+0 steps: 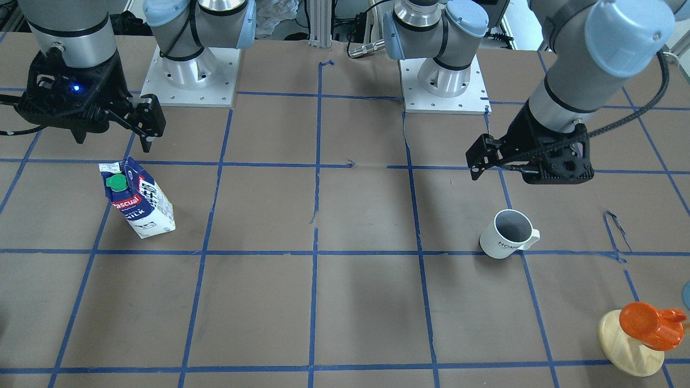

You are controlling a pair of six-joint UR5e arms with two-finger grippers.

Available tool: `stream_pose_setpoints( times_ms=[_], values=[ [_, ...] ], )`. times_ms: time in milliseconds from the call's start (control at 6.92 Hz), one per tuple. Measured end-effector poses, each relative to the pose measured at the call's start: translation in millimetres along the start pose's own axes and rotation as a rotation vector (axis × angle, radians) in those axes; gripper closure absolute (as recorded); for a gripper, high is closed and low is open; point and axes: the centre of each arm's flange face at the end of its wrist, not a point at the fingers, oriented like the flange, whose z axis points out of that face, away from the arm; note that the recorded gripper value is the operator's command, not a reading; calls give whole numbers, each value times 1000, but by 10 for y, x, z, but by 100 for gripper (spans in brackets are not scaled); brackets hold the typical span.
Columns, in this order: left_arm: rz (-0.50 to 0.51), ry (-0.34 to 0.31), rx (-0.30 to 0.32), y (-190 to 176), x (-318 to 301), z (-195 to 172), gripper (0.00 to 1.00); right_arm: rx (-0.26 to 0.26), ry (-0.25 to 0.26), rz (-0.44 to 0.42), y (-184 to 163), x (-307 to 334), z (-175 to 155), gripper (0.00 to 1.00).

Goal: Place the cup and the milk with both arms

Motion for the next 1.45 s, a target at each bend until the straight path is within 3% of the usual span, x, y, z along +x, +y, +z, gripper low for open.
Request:
stream_pose_setpoints(
  times_ms=[578, 723, 867, 1012, 1157, 1301, 1446],
  values=[
    [45, -7, 35, -269, -337, 960, 1, -68, -5, -60, -130, 186, 349, 0],
    [47, -3, 13, -298, -345, 1107, 12, -91, -12, -35, -176, 370, 488, 0],
    [46, 4, -25, -278, -345, 1242, 32, -111, -28, -4, -239, 559, 662, 0],
    [48, 10, -62, -245, -340, 1356, 78, -119, -64, 4, -289, 674, 820, 0],
    [50, 11, -83, -233, -342, 1432, 93, -118, -112, -10, -297, 685, 960, 0],
    [53, -6, -100, -232, -362, 1487, 100, -113, -148, -15, -274, 652, 1116, 0],
    [56, -32, -112, -238, -392, 1516, 100, -124, -167, -13, -208, 632, 1298, 0]
  ],
)
